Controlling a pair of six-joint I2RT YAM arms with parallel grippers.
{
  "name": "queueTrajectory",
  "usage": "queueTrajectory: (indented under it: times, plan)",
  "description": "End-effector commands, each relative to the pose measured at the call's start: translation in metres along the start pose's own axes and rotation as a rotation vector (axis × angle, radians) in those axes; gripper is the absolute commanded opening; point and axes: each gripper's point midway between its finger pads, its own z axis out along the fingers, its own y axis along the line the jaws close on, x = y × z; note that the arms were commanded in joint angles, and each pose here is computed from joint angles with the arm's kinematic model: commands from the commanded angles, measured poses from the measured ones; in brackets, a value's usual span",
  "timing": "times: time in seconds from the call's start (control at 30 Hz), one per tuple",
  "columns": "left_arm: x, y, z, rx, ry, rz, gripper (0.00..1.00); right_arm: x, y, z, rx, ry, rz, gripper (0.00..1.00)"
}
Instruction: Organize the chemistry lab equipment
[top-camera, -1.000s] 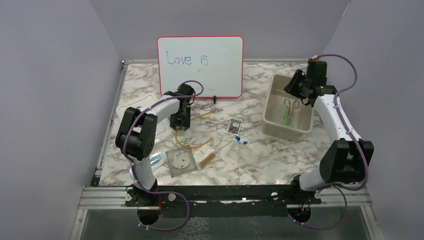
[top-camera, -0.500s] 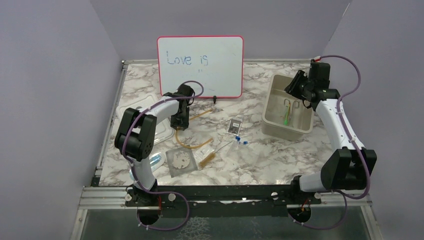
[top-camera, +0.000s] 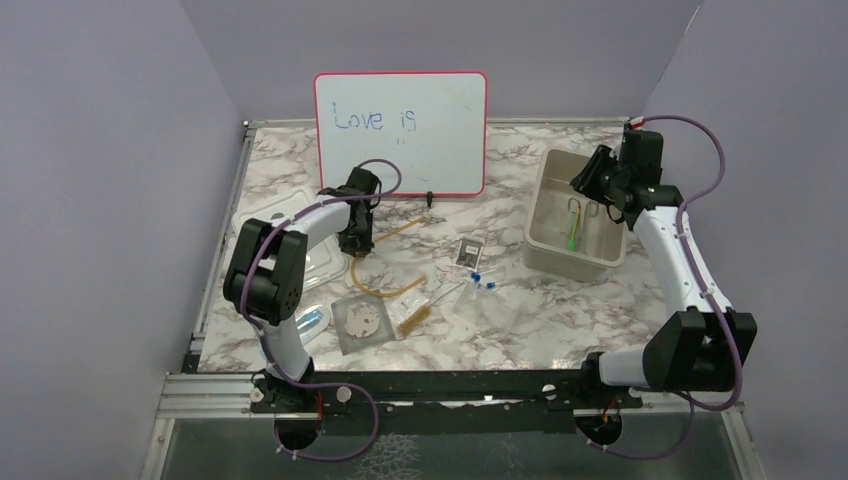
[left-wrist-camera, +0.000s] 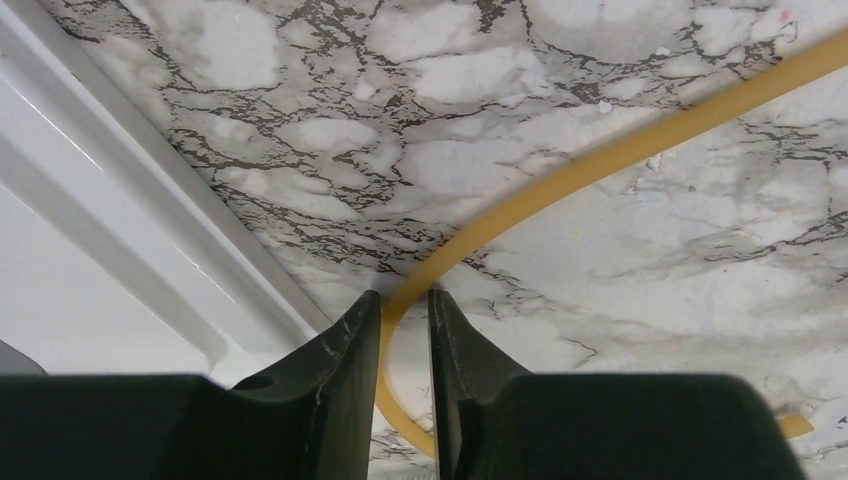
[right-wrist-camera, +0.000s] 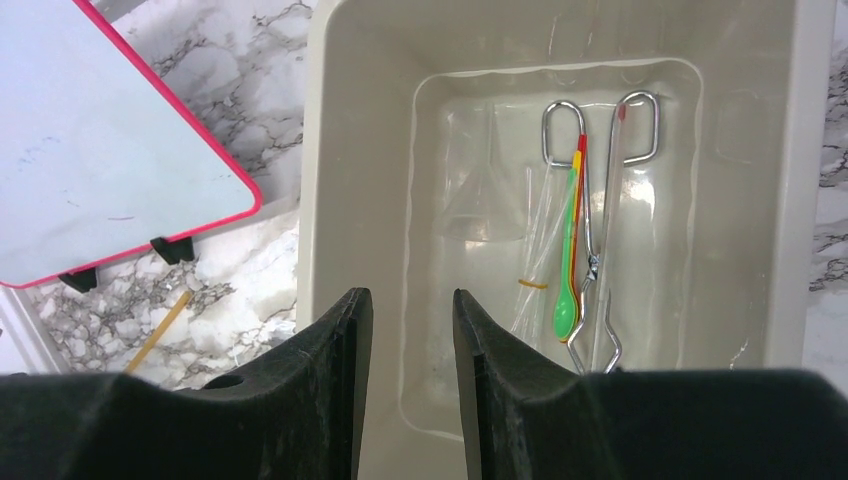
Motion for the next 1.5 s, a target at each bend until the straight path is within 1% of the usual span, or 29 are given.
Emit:
queueTrajectory:
  times: [0.0,0.07,0.13,0.17,0.23,0.33,0.5,0.63,0.73,0.9,1.0,1.1,1.23,1.33,1.47]
  plan:
    - [0.014,-0.001,0.005,0.051,0.023,-0.023,0.23,-0.004,0.003,-0.01,-0.015,-0.026,0.013,0.4]
    - [0.016,-0.002,0.007,0.064,0.029,-0.024,0.14,-0.005,0.003,-0.011,-0.013,-0.03,0.015,0.39]
    - [0.015,-0.004,0.005,0.075,0.025,-0.016,0.02,-0.007,0.003,-0.013,-0.013,-0.039,0.018,0.4]
    - [0.013,-0.005,0.003,0.084,0.019,-0.009,0.0,-0.009,0.004,-0.014,-0.015,-0.043,0.019,0.39]
    - [0.004,-0.01,-0.006,0.115,-0.01,0.009,0.0,-0.011,0.005,-0.016,-0.017,-0.052,0.024,0.39]
    - [-0.014,-0.025,-0.031,0.209,-0.08,0.046,0.0,-0.014,0.006,-0.018,-0.019,-0.065,0.032,0.39]
    - [-0.06,-0.061,-0.106,0.427,-0.243,0.07,0.0,-0.021,0.011,-0.023,-0.034,-0.091,0.042,0.39]
    - [-0.092,-0.081,-0.167,0.556,-0.385,0.109,0.0,-0.027,0.025,-0.026,-0.106,-0.098,0.027,0.39]
    - [-0.108,-0.09,-0.205,0.626,-0.466,0.134,0.0,-0.03,0.046,-0.032,-0.226,-0.099,-0.009,0.4]
    - [-0.132,-0.107,-0.255,0.753,-0.553,0.099,0.0,-0.028,0.1,-0.055,-0.549,-0.08,-0.099,0.46]
    - [-0.146,-0.115,-0.276,0.814,-0.568,0.026,0.0,-0.028,0.129,-0.072,-0.707,-0.076,-0.135,0.48]
    - [-0.154,-0.129,-0.289,0.888,-0.548,-0.023,0.0,-0.026,0.159,-0.086,-0.805,-0.092,-0.185,0.52]
    - [-0.158,-0.152,-0.311,0.987,-0.536,-0.038,0.0,-0.015,0.203,-0.097,-0.878,-0.107,-0.243,0.57]
    - [-0.16,-0.167,-0.325,1.033,-0.522,-0.063,0.0,-0.003,0.238,-0.102,-0.929,-0.109,-0.256,0.58]
    - [-0.159,-0.18,-0.331,1.082,-0.465,-0.117,0.0,0.011,0.28,-0.107,-1.0,-0.125,-0.268,0.59]
